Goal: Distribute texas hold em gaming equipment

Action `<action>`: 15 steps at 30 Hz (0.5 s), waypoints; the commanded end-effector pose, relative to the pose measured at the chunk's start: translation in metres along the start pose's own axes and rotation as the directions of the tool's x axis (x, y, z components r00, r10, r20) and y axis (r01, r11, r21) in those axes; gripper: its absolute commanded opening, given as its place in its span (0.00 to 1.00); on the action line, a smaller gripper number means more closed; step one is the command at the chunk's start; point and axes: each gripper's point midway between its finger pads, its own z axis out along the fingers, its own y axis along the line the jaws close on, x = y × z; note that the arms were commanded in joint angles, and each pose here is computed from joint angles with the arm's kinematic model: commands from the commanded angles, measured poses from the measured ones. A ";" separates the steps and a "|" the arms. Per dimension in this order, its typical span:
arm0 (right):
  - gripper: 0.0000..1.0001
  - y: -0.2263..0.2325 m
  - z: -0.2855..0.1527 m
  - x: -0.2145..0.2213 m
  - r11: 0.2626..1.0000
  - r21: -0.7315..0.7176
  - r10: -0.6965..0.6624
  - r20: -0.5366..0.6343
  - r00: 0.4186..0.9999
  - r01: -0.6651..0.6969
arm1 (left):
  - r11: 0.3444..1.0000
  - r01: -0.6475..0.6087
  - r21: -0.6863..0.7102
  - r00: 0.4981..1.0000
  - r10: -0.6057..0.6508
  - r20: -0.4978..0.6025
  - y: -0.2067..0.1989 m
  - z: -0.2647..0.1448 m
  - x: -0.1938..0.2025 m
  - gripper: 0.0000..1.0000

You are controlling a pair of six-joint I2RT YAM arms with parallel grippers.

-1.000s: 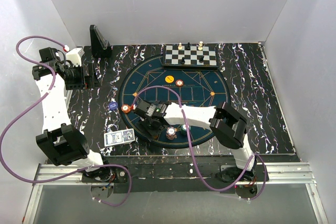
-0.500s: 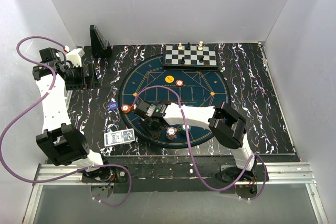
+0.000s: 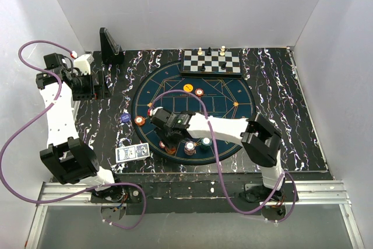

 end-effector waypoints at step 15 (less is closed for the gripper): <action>0.01 -0.194 -0.076 0.046 0.782 0.291 0.513 0.202 0.834 -0.551 | 0.999 -0.038 0.011 0.997 0.038 0.067 -0.008 -0.016 -0.013 1.00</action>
